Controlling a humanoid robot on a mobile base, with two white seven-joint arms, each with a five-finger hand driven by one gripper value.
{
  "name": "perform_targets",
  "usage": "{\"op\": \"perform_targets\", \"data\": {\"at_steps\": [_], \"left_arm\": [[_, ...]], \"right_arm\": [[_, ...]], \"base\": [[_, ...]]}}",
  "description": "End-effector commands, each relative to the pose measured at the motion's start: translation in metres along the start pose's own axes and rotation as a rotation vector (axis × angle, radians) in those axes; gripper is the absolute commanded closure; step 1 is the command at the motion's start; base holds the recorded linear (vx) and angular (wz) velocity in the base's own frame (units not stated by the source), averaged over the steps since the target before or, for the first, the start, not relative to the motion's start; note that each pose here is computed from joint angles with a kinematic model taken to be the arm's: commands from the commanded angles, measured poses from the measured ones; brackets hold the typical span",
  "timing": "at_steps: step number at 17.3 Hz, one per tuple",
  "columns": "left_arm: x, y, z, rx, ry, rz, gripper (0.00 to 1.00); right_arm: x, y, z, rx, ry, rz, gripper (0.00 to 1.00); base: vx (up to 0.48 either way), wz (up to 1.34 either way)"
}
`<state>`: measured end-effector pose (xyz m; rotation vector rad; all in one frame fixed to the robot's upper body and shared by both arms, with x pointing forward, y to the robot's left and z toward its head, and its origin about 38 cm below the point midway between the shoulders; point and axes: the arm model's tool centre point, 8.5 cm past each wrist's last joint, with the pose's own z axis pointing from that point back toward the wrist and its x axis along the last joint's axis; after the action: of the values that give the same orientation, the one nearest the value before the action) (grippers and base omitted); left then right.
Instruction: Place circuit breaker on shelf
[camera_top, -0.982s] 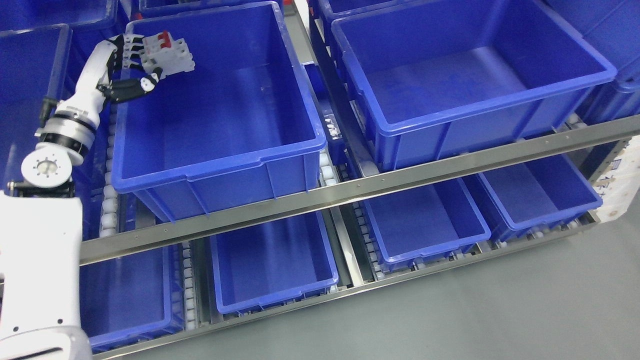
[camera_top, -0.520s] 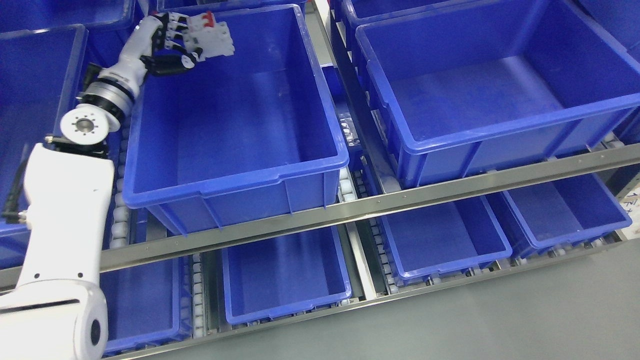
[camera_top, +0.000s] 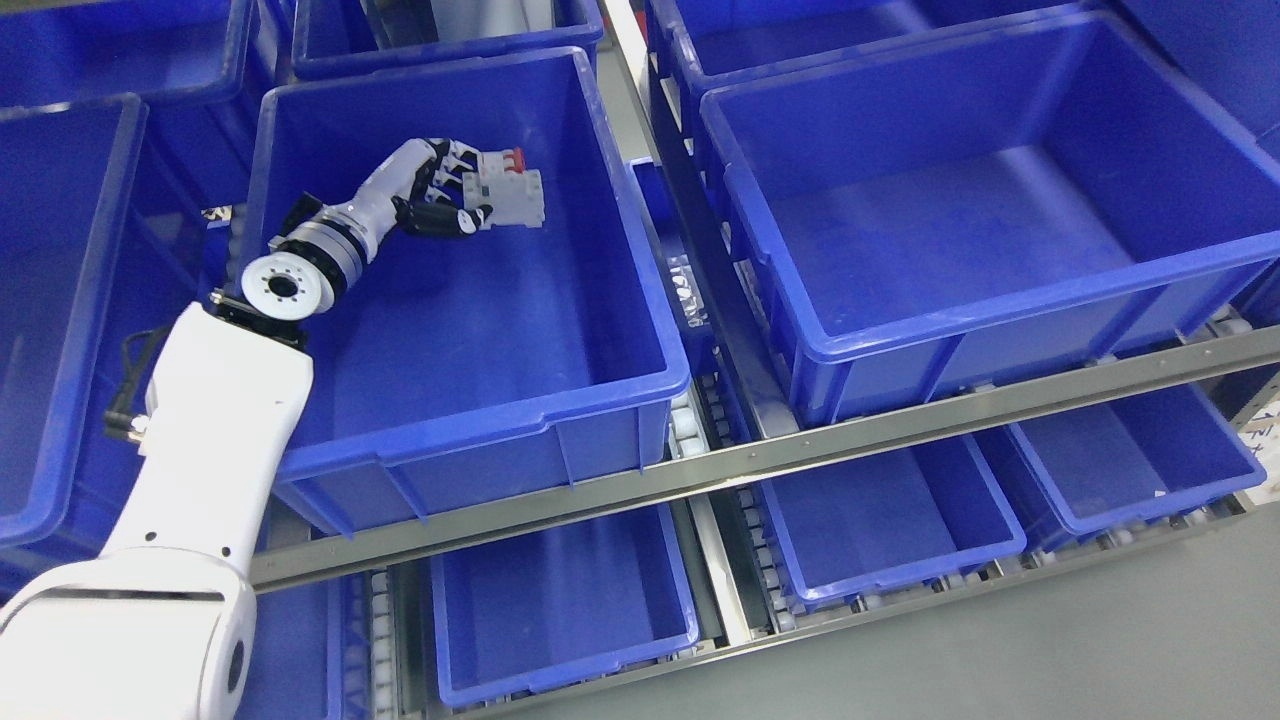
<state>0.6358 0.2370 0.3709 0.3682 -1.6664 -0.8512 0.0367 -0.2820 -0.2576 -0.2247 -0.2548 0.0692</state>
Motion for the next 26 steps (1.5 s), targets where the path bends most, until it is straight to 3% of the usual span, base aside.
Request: {"op": "perform_targets", "data": {"at_steps": [1,4,7,10,13,16,19,21,23,26], "left_arm": [[-0.031,-0.039,-0.001,-0.122,0.123,-0.074,0.83],[-0.038,-0.035,0.003,-0.116,0.134,-0.075,0.78],[-0.035,-0.031,0.002,-0.108,0.129,-0.069,0.67],[-0.032,-0.028,0.001,-0.104,0.125,-0.070,0.43],[-0.033,-0.025,0.002,-0.096,0.127,-0.067,0.30],[-0.013,-0.005,0.000,-0.047,0.071,-0.056,0.17],[0.019,0.051,0.009,0.102,-0.042,0.031,0.16],[0.038,0.085,0.020,0.236,-0.161,0.208,0.14],[0.054,0.103,0.029,0.359,-0.295,0.438,0.06],[0.068,0.136,0.060,0.579,-0.482,0.595,0.01]], "right_arm": [[-0.019,-0.010,0.001,-0.012,0.174,0.048,0.00],[-0.019,-0.010,0.001,-0.012,0.174,0.048,0.00],[-0.019,-0.010,0.001,-0.012,0.174,0.048,0.00],[-0.019,-0.010,0.001,-0.012,0.174,0.048,0.00],[-0.019,-0.010,0.001,-0.012,0.174,0.048,0.00],[-0.019,-0.010,0.001,-0.012,0.174,0.048,0.00],[-0.019,-0.010,0.001,-0.012,0.174,0.048,0.00],[-0.019,-0.010,0.001,-0.012,0.174,0.048,0.00],[-0.019,-0.010,0.001,-0.012,0.174,0.048,0.00],[-0.019,-0.010,0.001,-0.012,0.174,0.048,0.00]], "base": [[0.157,-0.05],[0.101,-0.05],[0.056,-0.04],[0.047,-0.02],[0.023,-0.01],[0.000,0.00],[0.000,0.00],[0.000,0.00],[0.000,0.00],[0.002,0.01]]}}
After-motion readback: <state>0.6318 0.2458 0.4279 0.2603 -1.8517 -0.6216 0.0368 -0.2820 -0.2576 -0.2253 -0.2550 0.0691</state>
